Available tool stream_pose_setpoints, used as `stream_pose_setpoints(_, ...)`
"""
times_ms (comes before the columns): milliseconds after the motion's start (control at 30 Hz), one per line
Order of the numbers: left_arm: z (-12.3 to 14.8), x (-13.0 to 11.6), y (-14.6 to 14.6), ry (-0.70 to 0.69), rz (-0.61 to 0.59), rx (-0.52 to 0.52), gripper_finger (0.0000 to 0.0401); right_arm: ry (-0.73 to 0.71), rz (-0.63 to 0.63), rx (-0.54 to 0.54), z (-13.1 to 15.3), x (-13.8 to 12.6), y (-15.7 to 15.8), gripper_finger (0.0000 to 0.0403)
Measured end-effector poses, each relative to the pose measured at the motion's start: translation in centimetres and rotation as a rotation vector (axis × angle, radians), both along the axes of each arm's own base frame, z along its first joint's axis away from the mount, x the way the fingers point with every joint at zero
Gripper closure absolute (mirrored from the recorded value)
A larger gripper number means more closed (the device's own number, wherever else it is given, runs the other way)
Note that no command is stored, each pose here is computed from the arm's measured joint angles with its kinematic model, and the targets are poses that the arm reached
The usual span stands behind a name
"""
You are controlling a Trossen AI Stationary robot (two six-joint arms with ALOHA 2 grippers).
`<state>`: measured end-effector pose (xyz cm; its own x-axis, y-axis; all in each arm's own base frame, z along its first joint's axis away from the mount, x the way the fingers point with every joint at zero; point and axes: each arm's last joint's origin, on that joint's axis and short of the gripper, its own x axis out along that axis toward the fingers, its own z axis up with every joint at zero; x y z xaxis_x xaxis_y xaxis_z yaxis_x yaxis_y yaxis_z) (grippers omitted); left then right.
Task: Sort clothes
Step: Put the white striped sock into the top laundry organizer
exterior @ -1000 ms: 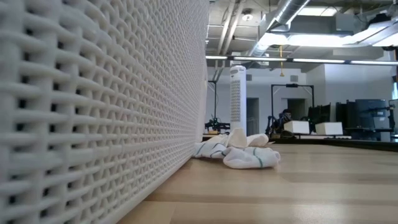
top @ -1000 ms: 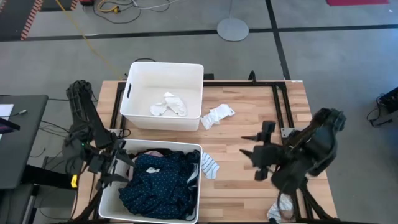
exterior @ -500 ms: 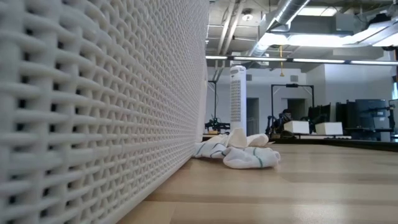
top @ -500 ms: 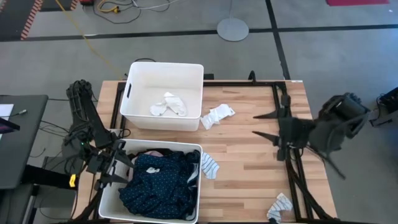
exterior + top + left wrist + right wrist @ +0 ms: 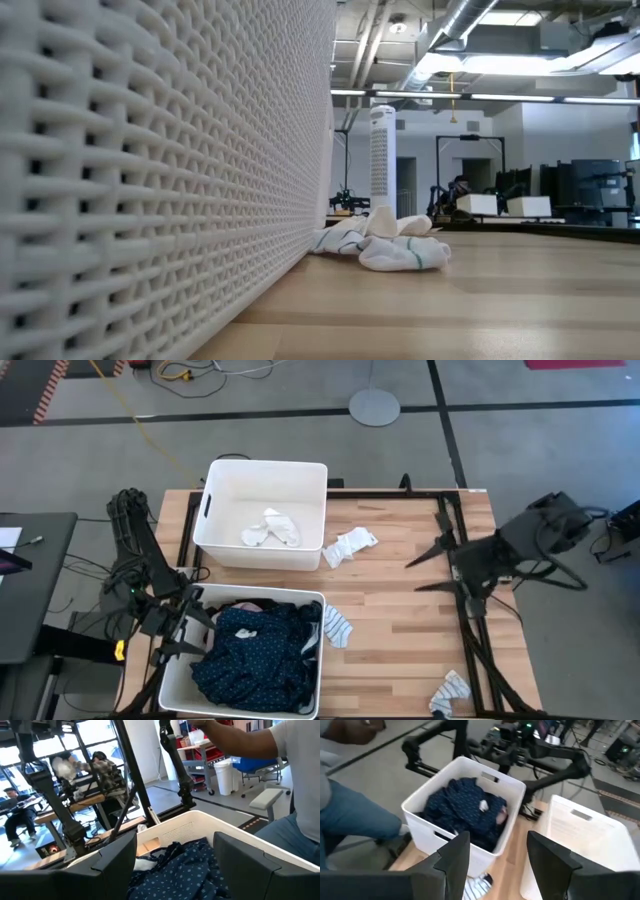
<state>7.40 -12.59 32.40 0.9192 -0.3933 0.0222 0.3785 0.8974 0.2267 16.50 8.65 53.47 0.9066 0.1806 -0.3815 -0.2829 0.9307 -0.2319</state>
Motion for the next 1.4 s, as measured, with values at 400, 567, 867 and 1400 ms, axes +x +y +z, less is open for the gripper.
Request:
stream_pose_setpoints(400, -0.3, 0.1, 0.1, 0.025, 0.06, -0.053, 0.0142, 0.007, 0.026, 0.042, 0.0, -5.4, -3.3, 0.0206)
stream_pose_setpoints(567, -1.0, 0.2, 0.1, 0.026, 0.095, -0.055, 0.0142, -0.053, 0.031, 0.101, -2.6, -8.0, -4.6, 0.0217)
stream_pose_setpoints(867, -0.9, 0.3, 0.0, 0.033, 0.104, -0.11, 0.0142, -0.183, 0.006, 0.184, -11.7, -7.0, -4.2, 0.0219)
stream_pose_setpoints(1400, -1.8, 1.1, -1.6, 0.059, 0.182, -0.112, 0.0142, 0.089, -0.08, 0.362, -29.3, 3.2, 3.0, 0.0219)
